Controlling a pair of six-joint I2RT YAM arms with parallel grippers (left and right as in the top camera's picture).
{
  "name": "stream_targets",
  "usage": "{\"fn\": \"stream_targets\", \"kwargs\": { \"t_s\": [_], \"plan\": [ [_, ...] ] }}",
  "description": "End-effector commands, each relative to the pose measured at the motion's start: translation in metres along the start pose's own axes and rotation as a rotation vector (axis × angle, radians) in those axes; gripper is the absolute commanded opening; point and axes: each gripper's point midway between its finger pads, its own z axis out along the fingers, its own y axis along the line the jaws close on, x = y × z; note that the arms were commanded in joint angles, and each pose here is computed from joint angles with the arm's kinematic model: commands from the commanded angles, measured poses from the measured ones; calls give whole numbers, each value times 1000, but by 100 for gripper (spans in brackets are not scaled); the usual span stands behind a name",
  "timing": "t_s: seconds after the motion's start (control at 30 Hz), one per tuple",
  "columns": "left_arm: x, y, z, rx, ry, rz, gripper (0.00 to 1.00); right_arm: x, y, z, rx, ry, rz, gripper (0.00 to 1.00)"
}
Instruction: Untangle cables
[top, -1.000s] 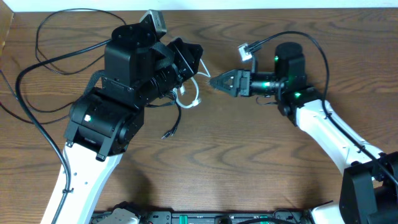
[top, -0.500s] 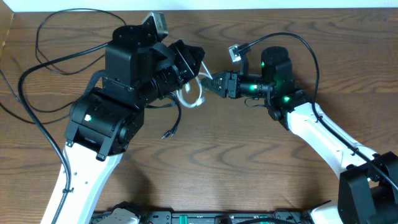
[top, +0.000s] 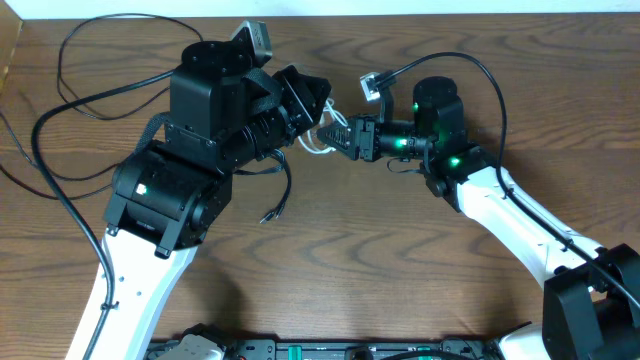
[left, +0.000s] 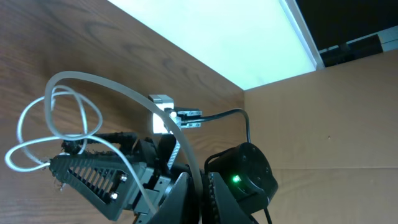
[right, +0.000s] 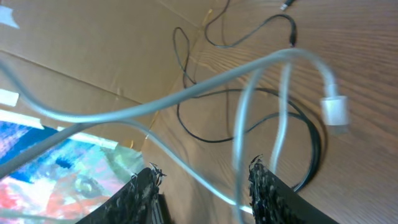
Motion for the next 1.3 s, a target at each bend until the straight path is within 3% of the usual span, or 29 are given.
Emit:
{"fn": "stream_targets", "kwargs": {
  "t_s": [0.0, 0.13, 0.33, 0.53, 0.7, 0.8, 0.97, 1.07, 1.27],
  "plan": [
    [1, -4, 1, 14, 11, -6, 7, 1, 12, 0, -43, 18, -12, 47],
    [2, -5, 0, 18, 16, -7, 8, 2, 3, 0, -1, 10, -5, 39],
    [6, -8, 0, 35, 40, -6, 7, 3, -19, -1, 109, -9, 30, 1],
    [6, -8, 0, 35, 40, -6, 8, 2, -23, -2, 130, -20, 35, 2],
    [6, -8, 0, 34, 39, -6, 8, 7, -63, -13, 319, -46, 126, 2],
    [6, -7, 0, 34, 40, -6, 7, 10, -61, -16, 290, -18, 137, 1],
    [6, -7, 0, 34, 40, -6, 7, 5, -33, -11, 142, 4, 62, 31],
    [8, -5, 0, 26, 45, -9, 7, 0, -16, -9, 59, 4, 10, 43],
    [5, 6, 0, -27, 24, -14, 7, -8, -6, -12, 6, -8, 33, 45]
  ]
}}
